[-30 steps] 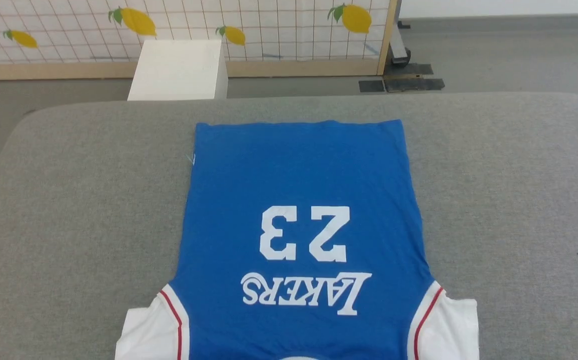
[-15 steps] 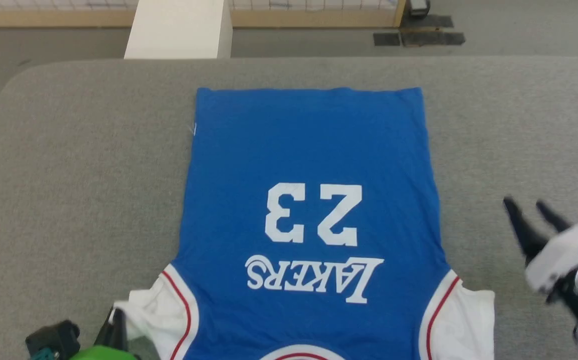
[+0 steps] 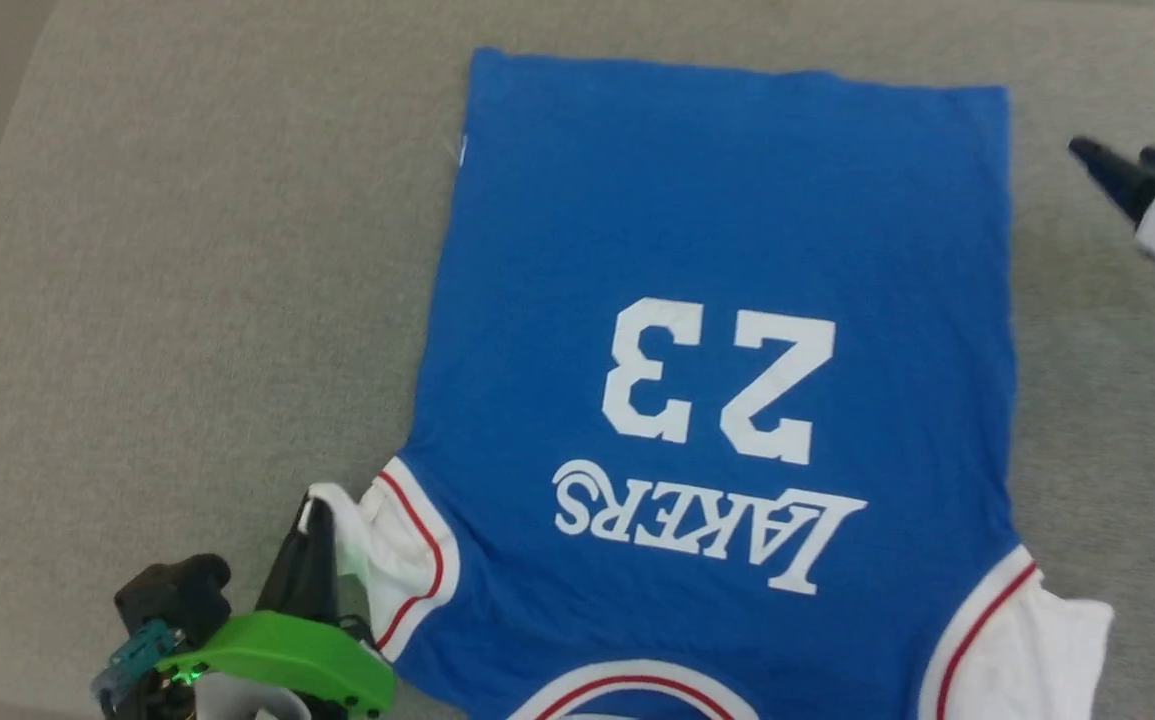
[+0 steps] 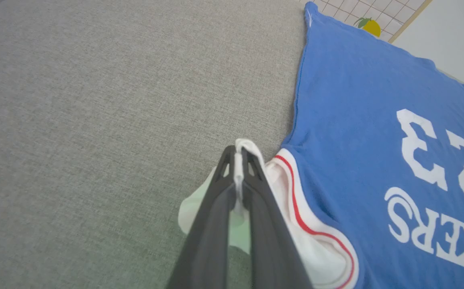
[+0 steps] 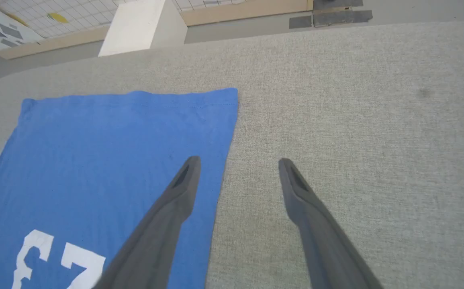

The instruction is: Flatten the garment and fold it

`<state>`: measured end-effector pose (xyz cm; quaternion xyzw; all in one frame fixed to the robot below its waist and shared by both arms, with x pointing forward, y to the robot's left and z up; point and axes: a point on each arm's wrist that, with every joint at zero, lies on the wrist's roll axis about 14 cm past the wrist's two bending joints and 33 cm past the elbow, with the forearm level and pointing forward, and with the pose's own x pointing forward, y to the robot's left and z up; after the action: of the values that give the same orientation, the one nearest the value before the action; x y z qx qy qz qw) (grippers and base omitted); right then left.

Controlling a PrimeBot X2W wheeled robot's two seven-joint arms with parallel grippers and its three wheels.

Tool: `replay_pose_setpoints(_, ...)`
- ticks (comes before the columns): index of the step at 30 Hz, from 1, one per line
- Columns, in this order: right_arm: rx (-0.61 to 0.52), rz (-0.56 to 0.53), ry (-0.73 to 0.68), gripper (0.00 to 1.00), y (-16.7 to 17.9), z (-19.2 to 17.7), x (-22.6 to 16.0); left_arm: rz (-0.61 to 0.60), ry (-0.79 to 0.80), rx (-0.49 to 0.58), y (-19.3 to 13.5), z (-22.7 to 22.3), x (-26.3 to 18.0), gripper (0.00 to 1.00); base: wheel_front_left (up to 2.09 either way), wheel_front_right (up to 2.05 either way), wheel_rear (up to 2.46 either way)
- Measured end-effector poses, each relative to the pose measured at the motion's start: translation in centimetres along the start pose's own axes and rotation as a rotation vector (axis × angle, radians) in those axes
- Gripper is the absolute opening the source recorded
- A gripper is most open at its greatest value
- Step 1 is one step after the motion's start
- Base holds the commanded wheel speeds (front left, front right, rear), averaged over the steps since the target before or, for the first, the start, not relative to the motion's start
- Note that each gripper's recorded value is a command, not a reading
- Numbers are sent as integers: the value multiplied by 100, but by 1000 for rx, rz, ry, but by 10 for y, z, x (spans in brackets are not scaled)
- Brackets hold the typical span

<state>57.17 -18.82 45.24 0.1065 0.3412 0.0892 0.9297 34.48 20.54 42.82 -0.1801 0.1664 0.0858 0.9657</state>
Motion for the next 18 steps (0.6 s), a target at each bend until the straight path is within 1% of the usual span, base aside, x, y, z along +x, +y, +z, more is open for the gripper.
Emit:
replay_pose_setpoints(5,-36,21,94,100,16,10,39,1,-8,-5,-3,-1,10,0,0,0,0)
replay_pose_setpoints(8,-55,32,154,100,26,7,62,8,-17,4,-2,0,16,0,0,0,0)
replay_pose_setpoints(11,-65,31,243,100,29,-12,85,23,-5,2,1,-4,20,0,0,0,0)
replay_pose_setpoints(13,-75,21,328,100,28,-33,97,39,5,5,6,-8,22,0,0,0,0)
replay_pose_setpoints(18,-62,39,427,100,36,-44,113,85,19,11,20,-14,21,0,0,0,0)
